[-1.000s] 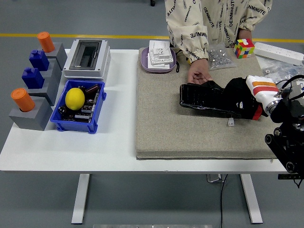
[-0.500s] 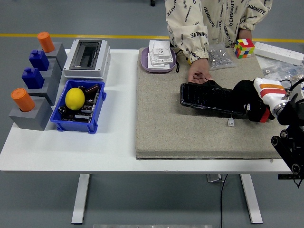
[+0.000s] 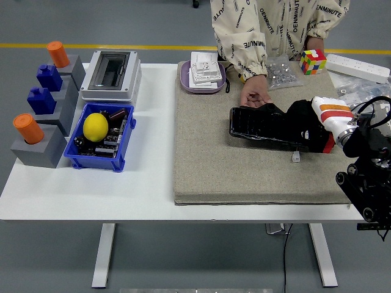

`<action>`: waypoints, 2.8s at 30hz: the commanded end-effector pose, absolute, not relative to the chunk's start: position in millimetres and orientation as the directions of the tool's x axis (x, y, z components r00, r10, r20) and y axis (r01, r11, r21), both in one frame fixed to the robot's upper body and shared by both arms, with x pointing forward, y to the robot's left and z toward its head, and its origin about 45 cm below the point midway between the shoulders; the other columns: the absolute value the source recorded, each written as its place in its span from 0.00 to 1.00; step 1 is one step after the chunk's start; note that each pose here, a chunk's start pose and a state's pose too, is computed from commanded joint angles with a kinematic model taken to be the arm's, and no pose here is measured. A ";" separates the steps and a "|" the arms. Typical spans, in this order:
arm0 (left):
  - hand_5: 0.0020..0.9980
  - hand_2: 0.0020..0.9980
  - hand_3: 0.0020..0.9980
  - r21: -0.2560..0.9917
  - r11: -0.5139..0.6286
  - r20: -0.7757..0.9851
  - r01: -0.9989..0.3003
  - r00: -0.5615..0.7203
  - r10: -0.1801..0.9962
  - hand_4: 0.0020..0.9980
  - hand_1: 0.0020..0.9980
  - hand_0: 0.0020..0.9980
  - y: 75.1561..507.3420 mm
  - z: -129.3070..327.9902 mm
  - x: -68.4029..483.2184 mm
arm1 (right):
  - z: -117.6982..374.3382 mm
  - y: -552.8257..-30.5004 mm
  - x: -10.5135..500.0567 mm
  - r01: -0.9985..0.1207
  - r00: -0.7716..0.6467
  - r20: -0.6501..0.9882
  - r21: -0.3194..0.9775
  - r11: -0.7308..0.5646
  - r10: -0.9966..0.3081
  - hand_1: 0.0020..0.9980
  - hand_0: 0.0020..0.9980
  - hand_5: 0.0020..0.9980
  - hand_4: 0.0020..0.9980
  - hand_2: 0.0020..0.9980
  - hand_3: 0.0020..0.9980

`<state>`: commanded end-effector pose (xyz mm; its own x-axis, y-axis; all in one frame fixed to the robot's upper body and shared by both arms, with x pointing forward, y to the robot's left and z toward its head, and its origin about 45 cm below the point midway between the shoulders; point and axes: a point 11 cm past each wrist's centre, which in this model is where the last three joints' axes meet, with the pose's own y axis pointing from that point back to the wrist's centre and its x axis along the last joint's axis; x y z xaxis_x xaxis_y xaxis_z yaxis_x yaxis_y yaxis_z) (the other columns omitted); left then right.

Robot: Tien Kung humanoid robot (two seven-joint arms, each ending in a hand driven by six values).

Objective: Pick the rag up,wipe the panel,place it on the desk

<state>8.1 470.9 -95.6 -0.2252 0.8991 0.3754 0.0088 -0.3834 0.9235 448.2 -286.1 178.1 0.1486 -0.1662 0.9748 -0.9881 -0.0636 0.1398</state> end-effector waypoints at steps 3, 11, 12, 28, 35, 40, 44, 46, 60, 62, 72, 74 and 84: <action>0.47 0.73 0.57 0.923 -0.384 0.376 0.009 -0.224 0.899 0.59 0.69 0.64 471.3 -95.4 8.4 | 181.5 -277.1 451.1 -0.988 0.143 0.975 0.131 -0.078 -0.172 0.34 0.17 0.08 0.97 0.44 0.42; 0.47 0.73 0.57 0.923 -0.385 0.377 0.008 -0.225 0.899 0.59 0.69 0.64 471.7 -95.2 8.9 | 179.6 -245.8 452.1 -0.982 0.156 0.971 0.133 -0.134 -0.183 0.34 0.17 0.08 0.97 0.44 0.42; 0.47 0.73 0.57 0.923 -0.385 0.377 0.009 -0.225 0.899 0.59 0.69 0.64 471.7 -95.2 8.5 | 178.5 -240.8 451.7 -0.980 0.161 0.970 0.135 -0.143 -0.184 0.34 0.17 0.08 0.97 0.44 0.42; 0.47 0.73 0.56 0.921 -0.388 0.380 0.007 -0.221 0.898 0.59 0.69 0.64 473.7 -94.2 10.5 | 180.7 -163.0 449.5 -0.950 0.188 0.963 0.128 -0.285 -0.193 0.34 0.17 0.08 0.97 0.44 0.42; 0.47 0.73 0.56 0.921 -0.389 0.381 0.007 -0.220 0.898 0.59 0.69 0.64 474.1 -94.0 10.4 | 183.1 -147.5 449.1 -0.938 0.189 0.967 0.128 -0.322 -0.168 0.34 0.17 0.08 0.97 0.44 0.42; 0.47 0.73 0.56 0.921 -0.390 0.382 0.005 -0.219 0.898 0.59 0.69 0.64 474.8 -93.6 11.5 | 185.0 -141.5 448.7 -0.932 0.187 0.970 0.126 -0.341 -0.152 0.34 0.17 0.08 0.97 0.44 0.42; 0.47 0.73 0.56 0.921 -0.390 0.382 0.008 -0.220 0.897 0.59 0.69 0.64 474.6 -93.8 10.5 | 182.8 -141.1 447.6 -0.930 0.192 0.970 0.131 -0.343 -0.150 0.34 0.17 0.08 0.97 0.44 0.42; 0.47 0.73 0.56 0.921 -0.390 0.382 0.009 -0.220 0.898 0.59 0.69 0.64 474.4 -93.9 10.2 | 180.7 -142.8 447.1 -0.931 0.196 0.969 0.136 -0.338 -0.150 0.34 0.17 0.08 0.97 0.44 0.42; 0.47 0.73 0.57 0.922 -0.387 0.379 0.007 -0.224 0.898 0.59 0.69 0.64 472.7 -94.7 9.9 | 169.8 -176.8 447.0 -0.948 0.209 0.967 0.164 -0.273 -0.145 0.34 0.17 0.08 0.97 0.44 0.42; 0.47 0.73 0.57 0.922 -0.387 0.379 0.009 -0.224 0.898 0.59 0.69 0.64 472.8 -94.7 9.2 | 171.5 -184.0 448.5 -0.951 0.204 0.969 0.163 -0.264 -0.136 0.34 0.17 0.08 0.97 0.44 0.42; 0.47 0.73 0.57 0.923 -0.386 0.377 0.010 -0.228 0.897 0.59 0.69 0.64 471.9 -95.2 7.4 | 175.7 -241.5 453.2 -0.968 0.192 0.978 0.175 -0.181 -0.078 0.34 0.17 0.08 0.97 0.44 0.42; 0.47 0.73 0.56 0.922 -0.386 0.378 0.010 -0.229 0.897 0.59 0.69 0.64 472.0 -95.1 7.4 | 176.4 -256.5 453.1 -0.971 0.190 0.979 0.178 -0.157 -0.068 0.34 0.17 0.08 0.97 0.44 0.42; 0.47 0.73 0.57 0.922 -0.386 0.379 0.015 -0.229 0.897 0.59 0.69 0.64 471.7 -95.4 4.2 | 180.4 -312.0 449.5 -0.980 0.189 0.982 0.187 -0.065 -0.026 0.34 0.17 0.08 0.97 0.44 0.42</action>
<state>4.2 471.7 -95.4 -0.2285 0.8968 0.3788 0.0152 -0.3857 0.9225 449.5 -312.0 180.4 0.1888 -0.0259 0.9817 -0.9802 -0.0652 0.1868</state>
